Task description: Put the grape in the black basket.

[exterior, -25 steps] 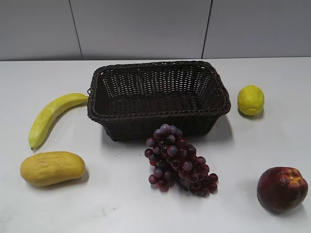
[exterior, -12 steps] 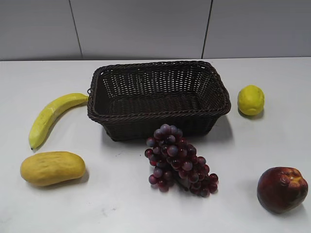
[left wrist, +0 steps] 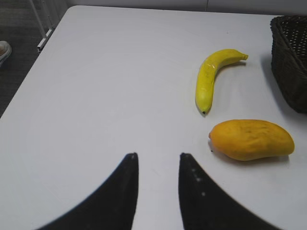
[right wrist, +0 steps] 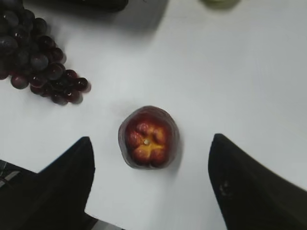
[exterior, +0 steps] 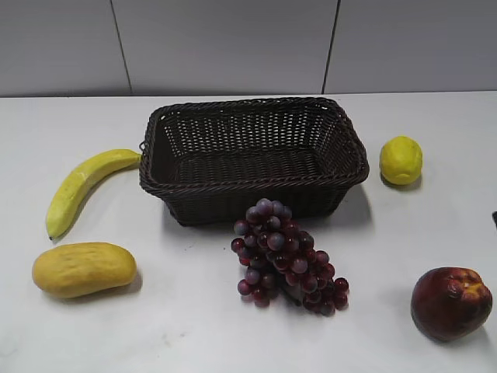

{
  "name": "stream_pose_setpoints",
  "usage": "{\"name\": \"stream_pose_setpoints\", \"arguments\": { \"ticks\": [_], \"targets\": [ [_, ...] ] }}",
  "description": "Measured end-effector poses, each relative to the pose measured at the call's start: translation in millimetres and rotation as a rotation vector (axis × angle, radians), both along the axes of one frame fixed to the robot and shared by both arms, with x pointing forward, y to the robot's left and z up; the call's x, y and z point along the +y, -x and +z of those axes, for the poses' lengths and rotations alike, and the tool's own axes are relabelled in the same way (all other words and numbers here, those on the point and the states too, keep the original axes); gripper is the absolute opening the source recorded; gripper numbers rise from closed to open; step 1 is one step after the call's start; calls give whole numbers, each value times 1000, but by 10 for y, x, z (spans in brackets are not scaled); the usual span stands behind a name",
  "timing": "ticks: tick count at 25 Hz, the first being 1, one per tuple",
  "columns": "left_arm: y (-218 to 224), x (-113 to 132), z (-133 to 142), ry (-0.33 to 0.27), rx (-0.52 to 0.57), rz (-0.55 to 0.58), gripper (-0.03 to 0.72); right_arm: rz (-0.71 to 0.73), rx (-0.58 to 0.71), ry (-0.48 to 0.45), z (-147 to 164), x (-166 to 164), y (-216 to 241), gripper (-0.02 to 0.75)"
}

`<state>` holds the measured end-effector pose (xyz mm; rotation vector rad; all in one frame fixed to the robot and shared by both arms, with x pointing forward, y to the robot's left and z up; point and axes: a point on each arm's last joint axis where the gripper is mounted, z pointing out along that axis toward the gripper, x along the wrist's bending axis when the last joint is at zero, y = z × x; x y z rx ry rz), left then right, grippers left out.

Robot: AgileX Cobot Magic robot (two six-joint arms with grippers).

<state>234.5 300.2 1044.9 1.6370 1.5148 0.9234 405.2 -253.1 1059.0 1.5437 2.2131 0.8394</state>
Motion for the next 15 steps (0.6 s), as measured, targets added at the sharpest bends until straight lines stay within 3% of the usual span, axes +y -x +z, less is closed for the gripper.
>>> {"name": "stream_pose_setpoints", "arguments": {
  "ticks": [15],
  "targets": [
    [0,0,0,0,0,0,235,440,145,112,-565,1240,-625,559]
  ]
}}
